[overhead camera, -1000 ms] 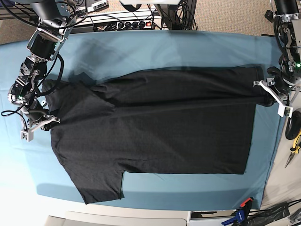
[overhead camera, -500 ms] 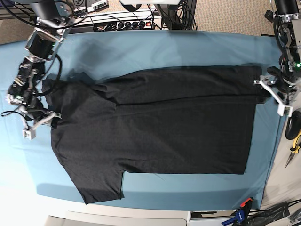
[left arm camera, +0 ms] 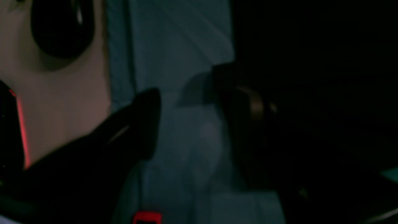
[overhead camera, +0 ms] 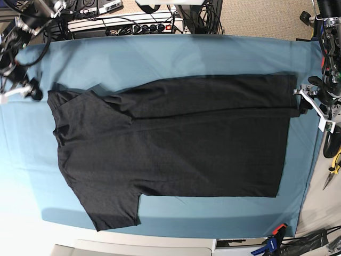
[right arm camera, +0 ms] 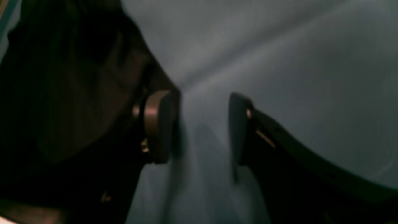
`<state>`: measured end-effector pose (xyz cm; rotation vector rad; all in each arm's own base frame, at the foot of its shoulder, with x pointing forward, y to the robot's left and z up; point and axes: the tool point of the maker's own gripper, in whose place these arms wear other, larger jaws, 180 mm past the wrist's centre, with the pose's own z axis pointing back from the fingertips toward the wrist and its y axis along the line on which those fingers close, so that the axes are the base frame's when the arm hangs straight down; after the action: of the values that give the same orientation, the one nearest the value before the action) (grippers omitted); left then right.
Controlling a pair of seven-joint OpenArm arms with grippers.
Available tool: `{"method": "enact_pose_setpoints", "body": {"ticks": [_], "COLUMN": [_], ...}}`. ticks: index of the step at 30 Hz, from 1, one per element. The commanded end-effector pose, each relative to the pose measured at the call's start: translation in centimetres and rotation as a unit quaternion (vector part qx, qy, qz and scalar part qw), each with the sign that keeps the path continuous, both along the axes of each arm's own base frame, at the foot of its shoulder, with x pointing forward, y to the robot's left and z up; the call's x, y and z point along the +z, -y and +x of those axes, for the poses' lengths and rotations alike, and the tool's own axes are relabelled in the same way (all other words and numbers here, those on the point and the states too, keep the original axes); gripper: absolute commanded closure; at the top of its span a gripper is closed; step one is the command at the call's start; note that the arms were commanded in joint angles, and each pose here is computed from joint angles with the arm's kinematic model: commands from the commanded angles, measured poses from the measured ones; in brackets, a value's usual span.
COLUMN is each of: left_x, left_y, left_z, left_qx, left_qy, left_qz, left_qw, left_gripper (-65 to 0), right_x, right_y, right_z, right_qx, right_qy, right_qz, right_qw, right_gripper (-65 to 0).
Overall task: Fold the T-shirt properly
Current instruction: 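Release the shirt and regrasp the folded edge with both grippers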
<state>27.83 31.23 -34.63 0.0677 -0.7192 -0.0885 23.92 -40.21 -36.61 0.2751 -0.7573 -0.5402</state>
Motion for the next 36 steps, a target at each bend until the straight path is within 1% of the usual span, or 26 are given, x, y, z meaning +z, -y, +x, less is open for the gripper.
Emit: {"method": "enact_pose_setpoints", "body": {"ticks": [1,4,13,20,27,28,29,30,31,32,34,36], "left_x": [1.5,1.5,1.5,1.5,1.5,1.4,1.3,1.1,0.9,0.6,-0.1,-0.9], "left_y": [-0.4,-0.1,-0.1,-0.1,-0.1,-0.1,-0.2,-0.1,0.0,0.3,-0.1,-1.0], "left_z": [0.8,0.8,0.9,0.9,0.9,0.8,0.7,0.5,0.2,-0.1,-0.4,-0.5], "left_qx": [-0.005,-0.014,-0.014,-0.014,-0.014,-0.014,-0.014,-0.013,-0.013,-0.015,-0.011,0.01], "left_qy": [0.022,0.021,0.023,0.024,0.023,0.021,0.016,0.008,-0.002,-0.012,-0.025,-0.034], "left_qz": [0.007,0.006,0.006,0.006,0.006,0.006,0.006,0.005,-0.003,-0.011,-0.012,-0.014], "left_qw": [1.0,1.0,1.0,1.0,1.0,1.0,1.0,1.0,1.0,1.0,1.0,0.999], "left_gripper": [-37.2,-37.2,-37.2,-37.2,-37.2,-37.2,-37.2,-37.2,-37.2,-37.2,-37.1,-37.1], "right_x": [1.4,0.8,-0.5,-0.7,-0.7,-0.7,-0.8,-0.8,-0.9,-0.9,-0.7,-0.7], "right_y": [0.4,-0.6,-3.9,-4.6,-4.8,-4.8,-4.8,-4.7,-4.7,-4.7,-4.8,-4.9], "right_z": [0.7,0.6,1.7,1.7,1.7,1.7,1.6,1.6,1.6,1.6,1.6,1.7], "right_qx": [0.002,0.0,-0.001,0.002,0.015,0.015,0.015,0.015,0.015,0.015,0.028,0.029], "right_qy": [0.027,0.033,0.06,0.061,0.062,0.061,0.059,0.057,0.056,0.056,0.062,0.063], "right_qz": [-0.008,0.01,0.06,0.068,0.065,0.064,0.063,0.061,0.059,0.058,0.051,0.05], "right_qw": [0.9996,0.9994,0.9964,0.9958,0.9959,0.9959,0.9962,0.9964,0.9966,0.9966,0.9964,0.9963], "right_gripper": [-29.6,-29.6,-29.6,-29.6,-29.0,-26.9,-21.3,-13.1,-3.4,0.0,0.0,0.0]}}
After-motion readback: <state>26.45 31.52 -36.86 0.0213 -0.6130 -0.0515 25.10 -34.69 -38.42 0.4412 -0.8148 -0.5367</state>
